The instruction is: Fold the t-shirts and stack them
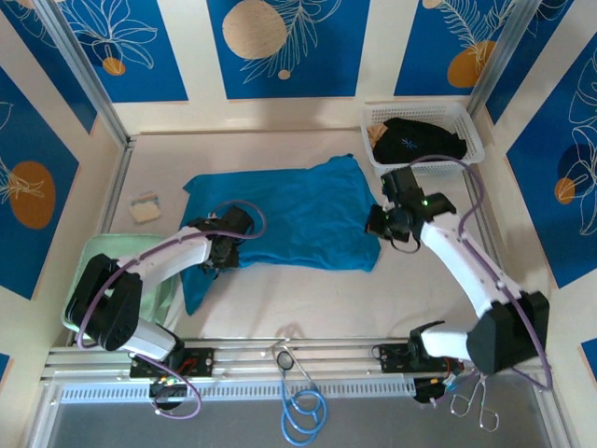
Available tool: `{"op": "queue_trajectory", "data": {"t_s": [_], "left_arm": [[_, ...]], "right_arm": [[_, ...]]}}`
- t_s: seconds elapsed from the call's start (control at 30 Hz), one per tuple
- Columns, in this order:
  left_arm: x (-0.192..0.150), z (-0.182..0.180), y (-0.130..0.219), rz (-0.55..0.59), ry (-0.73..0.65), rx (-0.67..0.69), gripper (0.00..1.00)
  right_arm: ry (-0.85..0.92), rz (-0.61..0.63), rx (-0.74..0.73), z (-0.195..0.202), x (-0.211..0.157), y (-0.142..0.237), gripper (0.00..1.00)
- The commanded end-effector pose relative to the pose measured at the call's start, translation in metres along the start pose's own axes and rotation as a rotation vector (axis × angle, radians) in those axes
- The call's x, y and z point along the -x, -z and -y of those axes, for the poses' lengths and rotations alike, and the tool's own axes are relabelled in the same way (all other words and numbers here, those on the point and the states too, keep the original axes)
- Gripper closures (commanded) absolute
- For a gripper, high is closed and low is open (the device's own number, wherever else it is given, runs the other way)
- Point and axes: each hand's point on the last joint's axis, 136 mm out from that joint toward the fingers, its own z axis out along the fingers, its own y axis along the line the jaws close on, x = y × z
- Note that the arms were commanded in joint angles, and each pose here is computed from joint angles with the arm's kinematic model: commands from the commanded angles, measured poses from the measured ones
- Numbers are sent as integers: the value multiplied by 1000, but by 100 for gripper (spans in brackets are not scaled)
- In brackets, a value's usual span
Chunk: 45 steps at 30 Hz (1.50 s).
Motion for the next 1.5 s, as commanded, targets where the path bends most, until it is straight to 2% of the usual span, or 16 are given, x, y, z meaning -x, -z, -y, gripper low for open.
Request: {"op": "queue_trajectory", "data": {"t_s": [0.0,0.1,0.23,0.33,0.43,0.5,0.57,0.77,0.83,0.93,1.0,1.07,1.17,1.27,1.37,1.47], "left_arm": [[12,-13,15,48,8,57,76],[12,-14,19,60,19,47,58],[6,-12,16,41,18,27,44],[2,-10,16,22,10,14,34],[-2,-9,14,7,14,11,16],[-4,-9,11,0,25,12,7],[-7,-9,8,-8,32,14,3],[-13,-1,-9,-42,38,13,2],[-15,1,-15,-58,33,19,3],[-18,1,-23,-73,28,34,10],[-20,1,-27,-77,28,39,23],[-20,-1,-27,-76,28,46,44],[-16,-6,-22,-63,33,54,73],[-9,-12,-13,-43,27,61,88],[-2,-15,-4,-31,3,71,89],[4,-16,2,-32,-21,78,81]], "right_arm": [[40,-39,51,-19,17,-11,100],[32,-100,24,-22,4,-37,99],[0,-181,-33,-10,-35,-70,62],[-3,-209,-95,2,-58,-80,44],[3,-223,-135,12,-73,-83,32],[-1,-231,-148,17,-80,-87,27],[-5,-232,-150,19,-82,-91,26],[-8,-214,-178,23,-72,-116,29],[-13,-214,-187,25,-70,-123,36],[-15,-215,-192,28,-69,-131,58],[-15,-223,-190,30,-71,-131,82],[-5,-223,-182,31,-72,-126,100],[18,-210,-179,34,-73,-110,100],[45,-185,-170,35,-70,-83,100],[61,-156,-135,32,-64,-56,100],[58,-155,-61,24,-57,-35,100]]}}
